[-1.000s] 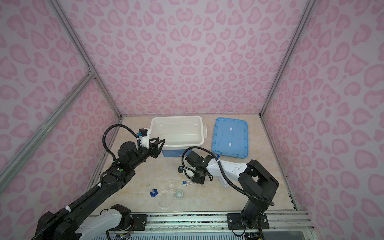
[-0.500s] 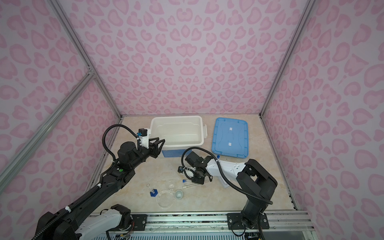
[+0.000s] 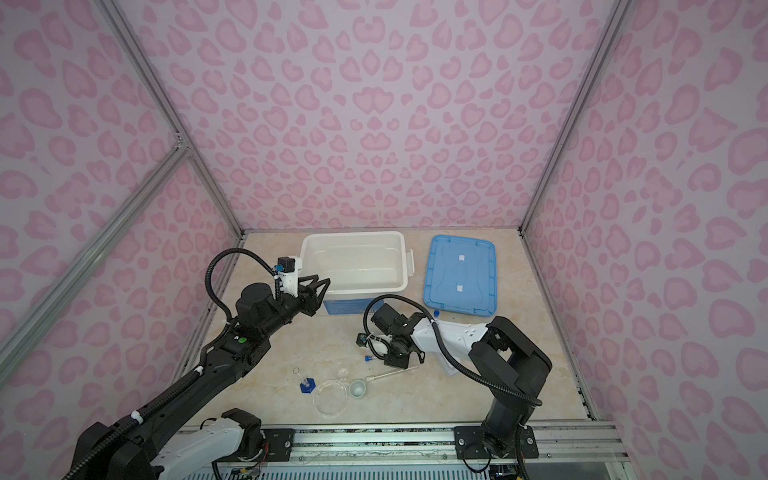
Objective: Organize the chemistry lab equipment
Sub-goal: 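Lower the right gripper and close it around the blue-capped glass tube, then lift the blue-capped tube with the right gripper toward the left gripper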
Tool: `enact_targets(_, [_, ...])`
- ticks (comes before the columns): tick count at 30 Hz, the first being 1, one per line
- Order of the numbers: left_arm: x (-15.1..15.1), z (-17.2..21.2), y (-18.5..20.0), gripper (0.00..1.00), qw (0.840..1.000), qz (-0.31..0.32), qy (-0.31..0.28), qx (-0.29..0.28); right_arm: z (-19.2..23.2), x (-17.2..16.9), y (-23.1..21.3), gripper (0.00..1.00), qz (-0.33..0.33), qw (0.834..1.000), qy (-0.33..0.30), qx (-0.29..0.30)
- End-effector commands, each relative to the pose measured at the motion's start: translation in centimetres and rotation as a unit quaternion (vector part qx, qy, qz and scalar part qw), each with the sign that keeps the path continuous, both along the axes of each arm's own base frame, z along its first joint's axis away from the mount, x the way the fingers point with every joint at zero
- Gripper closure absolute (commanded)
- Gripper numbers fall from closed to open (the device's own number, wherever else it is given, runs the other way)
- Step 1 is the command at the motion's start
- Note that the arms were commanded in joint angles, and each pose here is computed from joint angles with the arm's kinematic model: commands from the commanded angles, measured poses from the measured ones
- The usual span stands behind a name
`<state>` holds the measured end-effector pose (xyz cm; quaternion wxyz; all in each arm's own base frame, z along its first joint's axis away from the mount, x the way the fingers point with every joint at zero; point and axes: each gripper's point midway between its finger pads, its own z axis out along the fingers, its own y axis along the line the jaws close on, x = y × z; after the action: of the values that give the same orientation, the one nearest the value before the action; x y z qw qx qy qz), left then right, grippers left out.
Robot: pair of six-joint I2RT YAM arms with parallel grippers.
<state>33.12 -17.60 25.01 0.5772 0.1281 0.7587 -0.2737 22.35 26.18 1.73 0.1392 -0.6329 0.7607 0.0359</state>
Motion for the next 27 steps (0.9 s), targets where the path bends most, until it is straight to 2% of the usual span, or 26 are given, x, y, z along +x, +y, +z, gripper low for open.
enact_targets(1, [0.3, 1.4, -0.1, 0.54, 1.000, 0.001, -0.022, -0.012, -0.3, 0.1, 0.0, 0.75, 0.001, 1.000, -0.001, 0.002])
enact_targets(12, [0.4, 1.5, -0.3, 0.54, 1.000, -0.002, -0.021, -0.014, 0.3, 0.3, 0.1, 0.80, -0.003, 1.000, -0.013, 0.012])
enact_targets(27, [0.2, 2.0, -1.0, 0.54, 0.999, -0.025, -0.018, -0.019, 4.8, 1.9, 1.3, 0.84, -0.037, 0.993, -0.060, 0.099])
